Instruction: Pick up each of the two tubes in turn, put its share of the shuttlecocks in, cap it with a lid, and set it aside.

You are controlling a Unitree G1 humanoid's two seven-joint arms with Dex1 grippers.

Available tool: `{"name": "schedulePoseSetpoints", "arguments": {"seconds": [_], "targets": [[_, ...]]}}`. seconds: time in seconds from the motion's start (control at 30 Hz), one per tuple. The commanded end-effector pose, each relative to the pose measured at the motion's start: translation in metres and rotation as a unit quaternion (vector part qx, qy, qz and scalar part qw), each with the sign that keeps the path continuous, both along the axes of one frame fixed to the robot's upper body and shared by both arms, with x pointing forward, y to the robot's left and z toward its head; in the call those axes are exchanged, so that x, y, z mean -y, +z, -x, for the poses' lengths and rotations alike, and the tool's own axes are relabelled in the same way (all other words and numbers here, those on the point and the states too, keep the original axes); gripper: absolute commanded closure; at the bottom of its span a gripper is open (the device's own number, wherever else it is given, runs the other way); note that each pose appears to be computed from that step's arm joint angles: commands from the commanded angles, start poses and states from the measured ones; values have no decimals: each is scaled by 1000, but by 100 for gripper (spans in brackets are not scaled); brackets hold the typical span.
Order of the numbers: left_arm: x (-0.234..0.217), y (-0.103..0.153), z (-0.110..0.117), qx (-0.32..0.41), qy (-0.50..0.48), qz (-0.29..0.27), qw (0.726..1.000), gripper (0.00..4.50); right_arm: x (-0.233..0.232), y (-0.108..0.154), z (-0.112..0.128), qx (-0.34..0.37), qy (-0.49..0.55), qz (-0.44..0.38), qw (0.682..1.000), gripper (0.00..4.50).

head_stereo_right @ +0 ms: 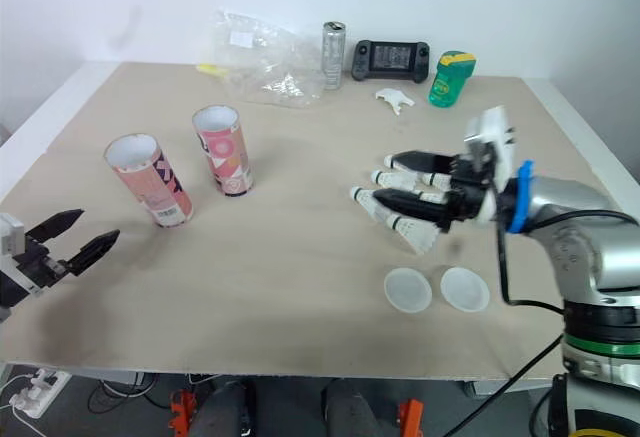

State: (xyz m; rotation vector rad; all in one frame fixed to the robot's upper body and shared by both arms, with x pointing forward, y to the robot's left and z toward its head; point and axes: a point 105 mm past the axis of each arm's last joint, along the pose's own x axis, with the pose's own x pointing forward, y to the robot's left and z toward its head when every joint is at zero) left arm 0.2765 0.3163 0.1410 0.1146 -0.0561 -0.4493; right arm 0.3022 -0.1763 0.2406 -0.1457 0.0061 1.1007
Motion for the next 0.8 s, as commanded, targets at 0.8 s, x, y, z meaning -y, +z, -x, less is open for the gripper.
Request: {"name": "schedulePoseSetpoints", "arguments": {"seconds": [0.8], "targets": [[62,13,-114,50,-101,-31,993,0,-76,-24,41,-8,91,-3,996,5]]}}
